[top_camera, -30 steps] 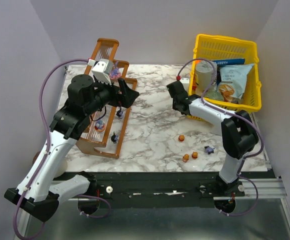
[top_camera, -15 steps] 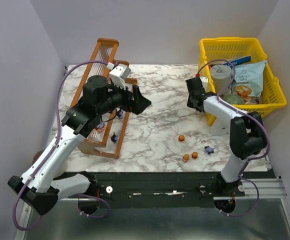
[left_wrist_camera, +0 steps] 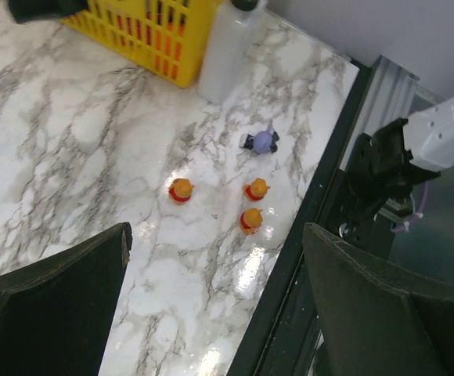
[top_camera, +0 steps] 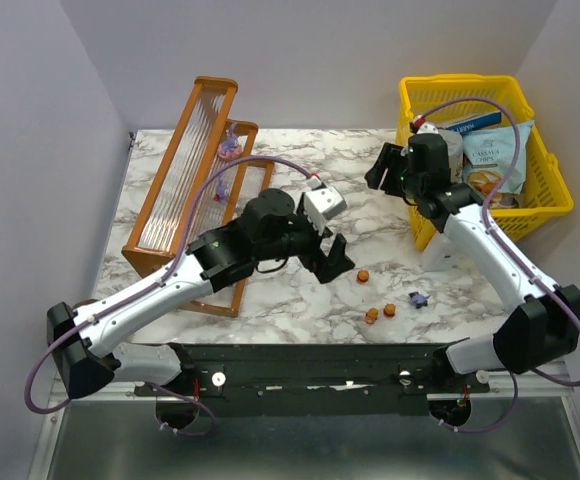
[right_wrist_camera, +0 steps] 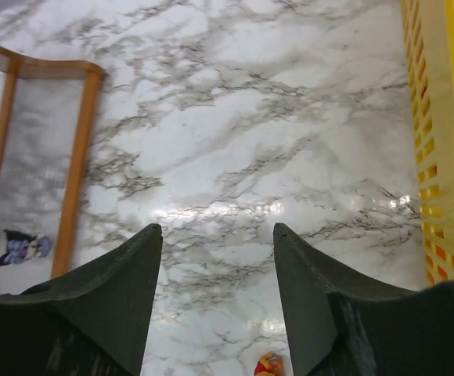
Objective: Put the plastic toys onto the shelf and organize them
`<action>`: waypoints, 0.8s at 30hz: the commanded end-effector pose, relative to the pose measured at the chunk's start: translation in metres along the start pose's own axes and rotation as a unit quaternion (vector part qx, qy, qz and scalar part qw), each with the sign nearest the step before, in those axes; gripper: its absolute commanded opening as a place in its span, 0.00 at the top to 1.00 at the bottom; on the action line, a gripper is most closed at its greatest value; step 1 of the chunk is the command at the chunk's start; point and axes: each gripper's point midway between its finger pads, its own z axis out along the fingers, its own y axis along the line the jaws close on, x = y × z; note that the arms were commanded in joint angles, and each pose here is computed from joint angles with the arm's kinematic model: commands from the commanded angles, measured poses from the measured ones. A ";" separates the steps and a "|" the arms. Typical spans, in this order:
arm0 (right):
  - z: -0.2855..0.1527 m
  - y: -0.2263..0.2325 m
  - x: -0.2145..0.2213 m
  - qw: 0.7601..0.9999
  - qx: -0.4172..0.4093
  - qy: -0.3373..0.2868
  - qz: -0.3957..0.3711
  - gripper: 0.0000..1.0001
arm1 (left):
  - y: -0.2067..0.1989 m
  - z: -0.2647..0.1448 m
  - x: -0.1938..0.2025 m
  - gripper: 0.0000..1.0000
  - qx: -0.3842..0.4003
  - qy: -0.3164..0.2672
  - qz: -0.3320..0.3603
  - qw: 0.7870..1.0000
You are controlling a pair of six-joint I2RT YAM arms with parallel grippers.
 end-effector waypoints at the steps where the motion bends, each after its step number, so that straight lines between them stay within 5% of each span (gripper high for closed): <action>1: -0.044 0.031 -0.034 0.997 -0.071 -0.024 0.017 0.30 | -0.039 0.026 0.008 0.01 0.053 -0.006 0.072 0.996; 11: -0.145 -0.005 -0.056 0.997 0.010 -0.061 0.047 0.25 | -0.072 0.124 0.089 0.06 0.044 0.105 0.126 0.985; 18: -0.218 -0.020 -0.065 0.994 0.017 -0.098 0.043 0.21 | -0.101 0.189 0.116 0.06 0.076 0.109 0.143 0.981; 24: -0.259 -0.032 -0.060 0.993 0.023 -0.113 0.040 0.20 | -0.108 0.227 0.135 0.16 0.085 0.119 0.150 0.978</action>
